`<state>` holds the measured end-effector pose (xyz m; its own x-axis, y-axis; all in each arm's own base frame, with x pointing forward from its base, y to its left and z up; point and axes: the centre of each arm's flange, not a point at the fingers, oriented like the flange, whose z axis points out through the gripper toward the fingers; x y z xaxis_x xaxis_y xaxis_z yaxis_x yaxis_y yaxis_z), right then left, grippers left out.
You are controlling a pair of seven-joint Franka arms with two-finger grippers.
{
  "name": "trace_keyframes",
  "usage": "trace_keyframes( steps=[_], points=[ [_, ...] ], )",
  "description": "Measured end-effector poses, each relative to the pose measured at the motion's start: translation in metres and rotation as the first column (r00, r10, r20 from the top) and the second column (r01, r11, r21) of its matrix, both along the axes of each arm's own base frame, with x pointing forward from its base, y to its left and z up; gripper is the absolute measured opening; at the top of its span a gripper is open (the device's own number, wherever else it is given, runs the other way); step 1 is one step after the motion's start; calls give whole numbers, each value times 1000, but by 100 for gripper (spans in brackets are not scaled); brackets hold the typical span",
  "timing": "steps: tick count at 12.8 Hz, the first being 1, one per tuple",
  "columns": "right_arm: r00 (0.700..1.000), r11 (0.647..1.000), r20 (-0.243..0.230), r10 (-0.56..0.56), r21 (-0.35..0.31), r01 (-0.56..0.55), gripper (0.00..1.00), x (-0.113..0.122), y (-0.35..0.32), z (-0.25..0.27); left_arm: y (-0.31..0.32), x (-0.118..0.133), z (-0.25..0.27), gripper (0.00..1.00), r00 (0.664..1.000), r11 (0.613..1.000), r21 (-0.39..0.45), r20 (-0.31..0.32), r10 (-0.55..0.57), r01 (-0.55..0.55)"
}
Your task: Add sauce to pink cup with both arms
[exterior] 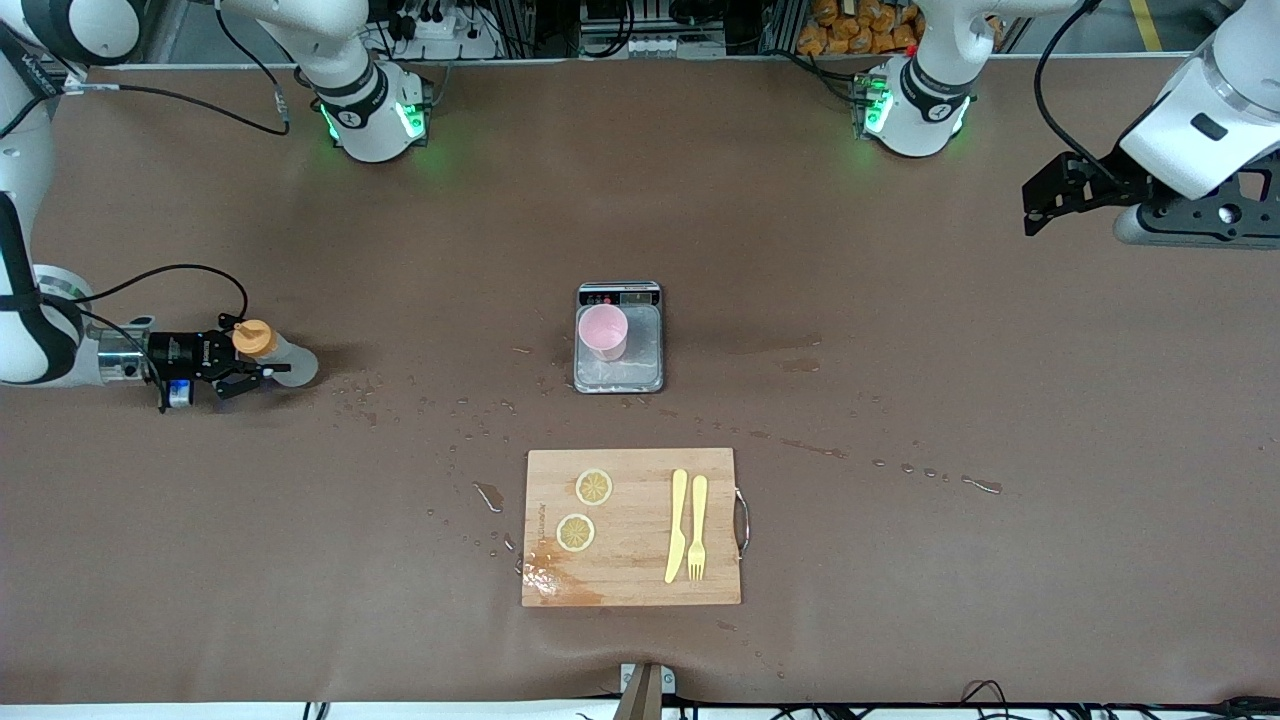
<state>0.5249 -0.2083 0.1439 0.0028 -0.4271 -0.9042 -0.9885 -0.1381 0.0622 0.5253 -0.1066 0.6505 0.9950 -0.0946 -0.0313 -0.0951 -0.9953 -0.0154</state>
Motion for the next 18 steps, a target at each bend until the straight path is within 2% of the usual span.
trace_keyframes(
  steps=[1,2,5,6,9,13,16,18],
  points=[
    [1000,1000,-2,2,4,-2,38,0,1,-4,0,0,0,100,1000,1000,0,-1,0,0],
    [1000,1000,-3,2,6,-2,44,0,1,-6,0,0,0,100,1000,1000,0,-2,0,0],
    [1000,1000,3,3,11,-3,76,4,3,-5,0,0,0,100,1000,1000,1,-3,0,0],
    [1000,1000,6,3,11,-3,76,5,3,-4,0,0,0,100,1000,1000,1,-3,0,0],
    [999,1000,33,8,-13,-8,100,16,-4,6,-1,-1,0,100,1000,1000,1,-4,-2,2],
    [990,980,85,116,-173,-100,100,49,-37,52,-1,-1,0,100,1000,1000,1,-4,-3,3],
    [974,958,103,201,-227,-174,100,66,-48,90,-1,-1,0,100,1000,1000,1,-5,-3,3],
    [951,931,105,291,-260,-256,100,79,-46,125,-1,-1,-1,100,1000,1000,1,-5,-2,2]
  ],
)
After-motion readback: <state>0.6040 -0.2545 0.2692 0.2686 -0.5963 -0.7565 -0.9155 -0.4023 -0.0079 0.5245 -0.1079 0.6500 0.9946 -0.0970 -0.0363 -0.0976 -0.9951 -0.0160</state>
